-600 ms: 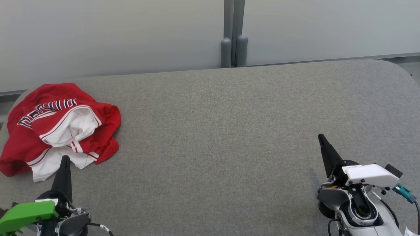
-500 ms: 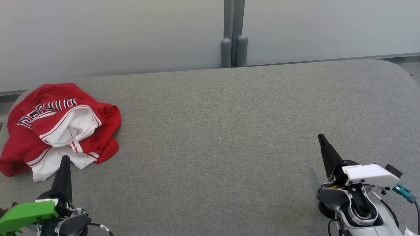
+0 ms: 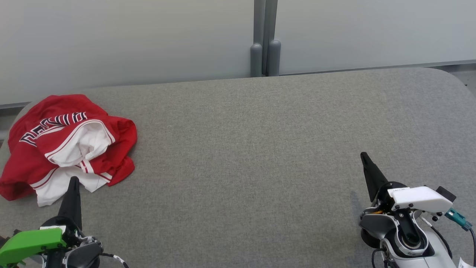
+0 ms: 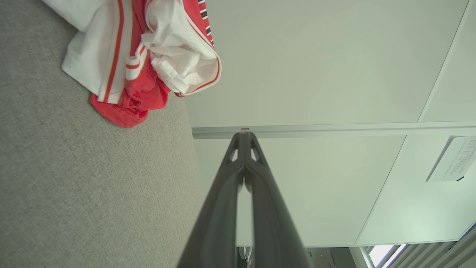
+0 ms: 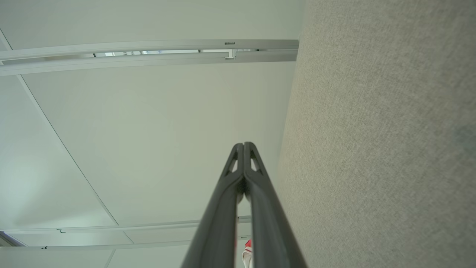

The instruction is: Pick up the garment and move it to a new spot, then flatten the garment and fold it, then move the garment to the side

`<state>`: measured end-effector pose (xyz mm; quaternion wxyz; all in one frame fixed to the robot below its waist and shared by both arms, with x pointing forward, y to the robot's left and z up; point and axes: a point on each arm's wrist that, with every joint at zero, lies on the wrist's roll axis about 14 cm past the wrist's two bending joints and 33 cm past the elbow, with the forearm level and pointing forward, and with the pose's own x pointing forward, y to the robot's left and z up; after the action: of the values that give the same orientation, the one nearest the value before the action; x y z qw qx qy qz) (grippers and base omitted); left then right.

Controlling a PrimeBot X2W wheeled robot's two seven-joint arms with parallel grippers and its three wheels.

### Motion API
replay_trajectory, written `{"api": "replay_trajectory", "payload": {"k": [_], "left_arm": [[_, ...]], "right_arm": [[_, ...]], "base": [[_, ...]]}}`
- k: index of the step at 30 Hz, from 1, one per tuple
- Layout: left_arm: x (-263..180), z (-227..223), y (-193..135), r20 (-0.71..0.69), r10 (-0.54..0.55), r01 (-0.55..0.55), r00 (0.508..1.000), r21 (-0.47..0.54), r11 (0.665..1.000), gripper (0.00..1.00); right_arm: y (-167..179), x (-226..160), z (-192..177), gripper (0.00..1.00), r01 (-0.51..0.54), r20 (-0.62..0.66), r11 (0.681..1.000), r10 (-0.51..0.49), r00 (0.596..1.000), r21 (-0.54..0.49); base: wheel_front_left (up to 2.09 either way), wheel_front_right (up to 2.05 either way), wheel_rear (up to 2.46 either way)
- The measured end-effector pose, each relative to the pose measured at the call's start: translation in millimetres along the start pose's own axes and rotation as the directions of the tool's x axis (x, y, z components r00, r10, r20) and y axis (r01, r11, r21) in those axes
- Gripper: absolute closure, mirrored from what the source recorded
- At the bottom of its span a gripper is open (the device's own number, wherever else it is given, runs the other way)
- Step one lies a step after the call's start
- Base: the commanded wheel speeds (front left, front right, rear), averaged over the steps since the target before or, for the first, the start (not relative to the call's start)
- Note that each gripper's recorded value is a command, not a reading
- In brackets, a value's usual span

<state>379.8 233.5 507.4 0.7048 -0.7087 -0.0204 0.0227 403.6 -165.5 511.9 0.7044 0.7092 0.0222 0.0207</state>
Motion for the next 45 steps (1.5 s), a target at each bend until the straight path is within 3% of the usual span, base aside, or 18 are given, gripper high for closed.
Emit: {"api": "replay_trajectory", "payload": {"k": [45], "left_arm": [[0.0,0.0,0.0,0.000,0.000,0.000,1.000,0.000,1.000,1.00]], "right_arm": [[0.0,0.0,0.0,1.00,0.000,0.000,1.000,0.000,1.000,0.000]], "base": [[0.00,0.00,0.00]]}}
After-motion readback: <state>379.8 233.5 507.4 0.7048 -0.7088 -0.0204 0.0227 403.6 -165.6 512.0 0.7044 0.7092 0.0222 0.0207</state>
